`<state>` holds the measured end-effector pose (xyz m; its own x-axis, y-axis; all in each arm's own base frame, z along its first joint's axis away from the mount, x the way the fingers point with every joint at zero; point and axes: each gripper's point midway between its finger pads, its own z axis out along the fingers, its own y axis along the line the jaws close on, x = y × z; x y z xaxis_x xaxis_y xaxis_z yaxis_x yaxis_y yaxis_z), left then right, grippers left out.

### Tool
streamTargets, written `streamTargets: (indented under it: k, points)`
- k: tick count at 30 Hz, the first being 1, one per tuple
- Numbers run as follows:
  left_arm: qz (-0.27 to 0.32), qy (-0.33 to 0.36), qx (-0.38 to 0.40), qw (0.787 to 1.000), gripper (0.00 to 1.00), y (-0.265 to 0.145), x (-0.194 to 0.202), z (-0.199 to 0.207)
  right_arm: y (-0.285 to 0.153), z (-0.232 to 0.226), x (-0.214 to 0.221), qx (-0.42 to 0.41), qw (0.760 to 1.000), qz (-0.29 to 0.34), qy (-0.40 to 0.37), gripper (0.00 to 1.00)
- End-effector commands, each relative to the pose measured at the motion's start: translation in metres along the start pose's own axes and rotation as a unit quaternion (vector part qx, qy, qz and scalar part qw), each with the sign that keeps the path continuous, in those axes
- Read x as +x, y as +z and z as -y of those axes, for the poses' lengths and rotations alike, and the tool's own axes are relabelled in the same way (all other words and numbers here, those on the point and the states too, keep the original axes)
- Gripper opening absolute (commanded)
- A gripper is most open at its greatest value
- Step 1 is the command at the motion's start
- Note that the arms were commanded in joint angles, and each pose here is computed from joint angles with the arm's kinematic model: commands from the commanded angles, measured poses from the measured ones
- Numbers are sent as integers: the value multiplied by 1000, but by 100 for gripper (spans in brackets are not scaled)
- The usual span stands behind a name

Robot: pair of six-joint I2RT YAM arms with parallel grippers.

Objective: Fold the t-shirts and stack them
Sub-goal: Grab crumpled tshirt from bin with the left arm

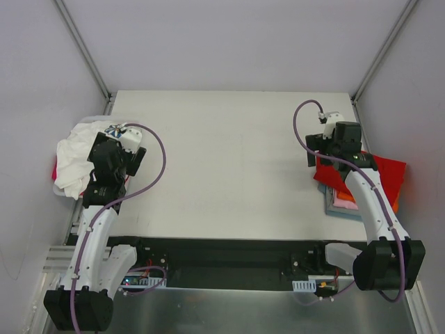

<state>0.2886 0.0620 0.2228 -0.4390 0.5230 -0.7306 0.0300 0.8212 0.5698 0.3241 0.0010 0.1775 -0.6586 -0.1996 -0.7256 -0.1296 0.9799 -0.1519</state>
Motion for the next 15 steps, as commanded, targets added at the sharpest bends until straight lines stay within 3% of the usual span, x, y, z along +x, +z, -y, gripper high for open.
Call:
streamTargets:
  k: [1,15]
  points:
    - [9,3,-4,1000,99,-2,-3,-3,-6,-1,-8,-1,1000,21,-4,96]
    - [13,35,-7,999,99,-7,-12,-13,-3,-4,-5,-11,1000,16,-13,96]
